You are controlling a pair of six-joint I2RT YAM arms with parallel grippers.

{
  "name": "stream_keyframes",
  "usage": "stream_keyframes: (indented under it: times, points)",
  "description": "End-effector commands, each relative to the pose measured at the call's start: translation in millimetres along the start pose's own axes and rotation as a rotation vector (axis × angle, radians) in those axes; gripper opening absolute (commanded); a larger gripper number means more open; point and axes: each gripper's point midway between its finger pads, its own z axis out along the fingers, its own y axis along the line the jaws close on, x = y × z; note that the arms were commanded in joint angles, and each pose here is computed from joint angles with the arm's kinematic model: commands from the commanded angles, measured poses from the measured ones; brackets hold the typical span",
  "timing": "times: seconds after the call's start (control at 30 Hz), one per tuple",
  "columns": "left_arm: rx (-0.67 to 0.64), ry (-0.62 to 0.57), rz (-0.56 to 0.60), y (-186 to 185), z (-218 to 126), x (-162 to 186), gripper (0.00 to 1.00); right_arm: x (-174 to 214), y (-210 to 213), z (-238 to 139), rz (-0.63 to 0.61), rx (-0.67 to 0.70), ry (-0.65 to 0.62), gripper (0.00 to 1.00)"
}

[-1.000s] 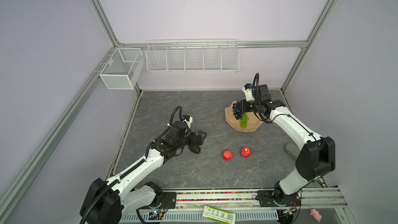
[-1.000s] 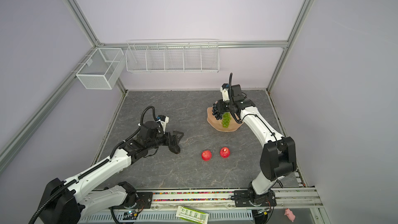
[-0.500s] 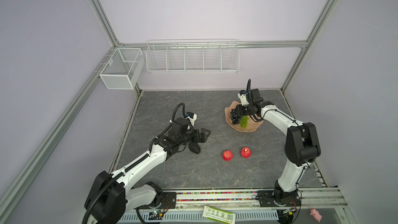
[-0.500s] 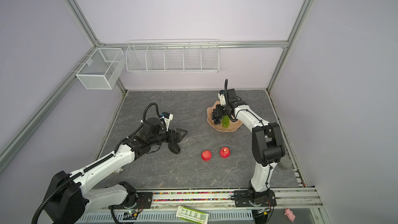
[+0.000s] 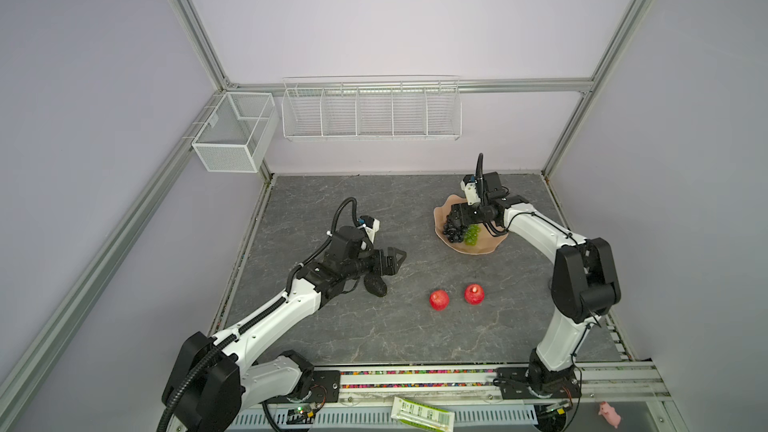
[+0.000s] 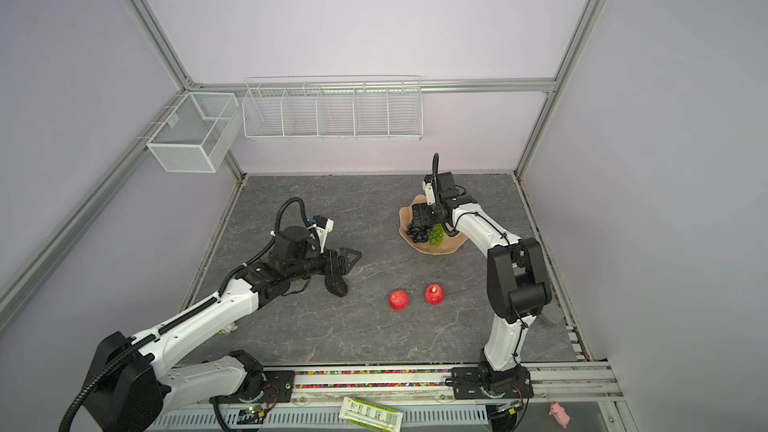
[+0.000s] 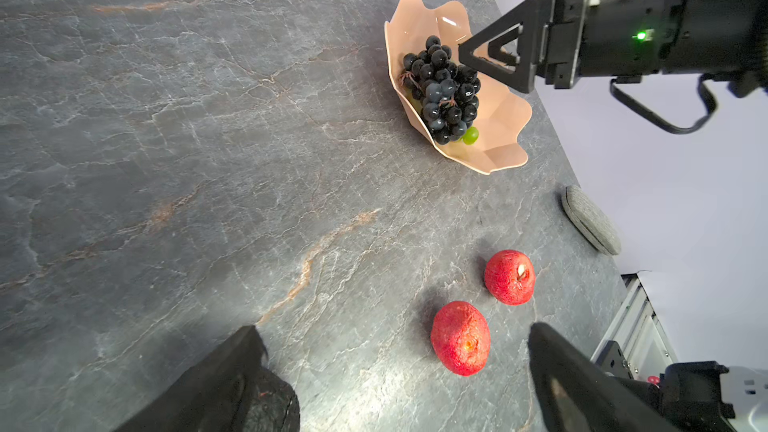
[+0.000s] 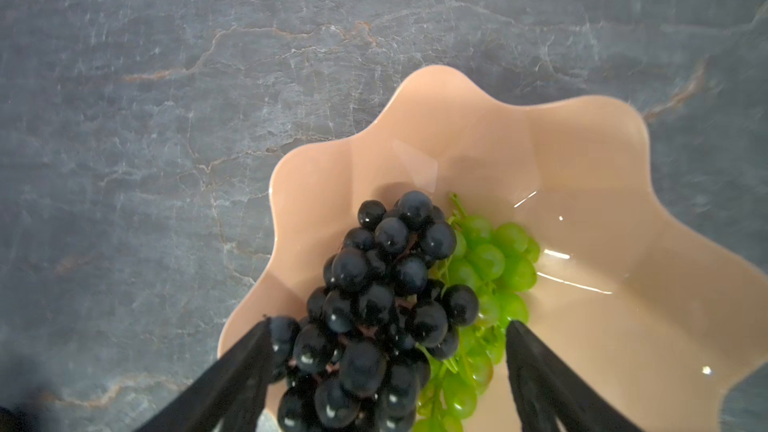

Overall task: Place and organize the fake fruits in the fruit bowl
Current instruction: 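Reach the right gripper to the dark avocado and grasp it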

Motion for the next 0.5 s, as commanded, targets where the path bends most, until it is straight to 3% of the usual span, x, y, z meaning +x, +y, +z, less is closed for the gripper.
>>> stream_keyframes:
  times: [0.0, 0.2, 0.47]
  points:
    - [-0.088, 0.010, -0.010, 7.3, -20.8, -4.0, 0.99, -7.6, 44.5, -40.0, -0.106, -0.057, -0.077, 0.99]
    - [-0.165, 0.008, -0.122, 14.8, -73.6, 11.5, 0.99, 38.5, 163.1, -59.5, -0.204, -0.498, -0.084, 0.96]
    - [-0.323, 0.060, -0.163, 28.5, -128.9, 26.0, 0.99, 98.2, 249.6, -35.9, -0.296, -0.649, 0.040, 0.97]
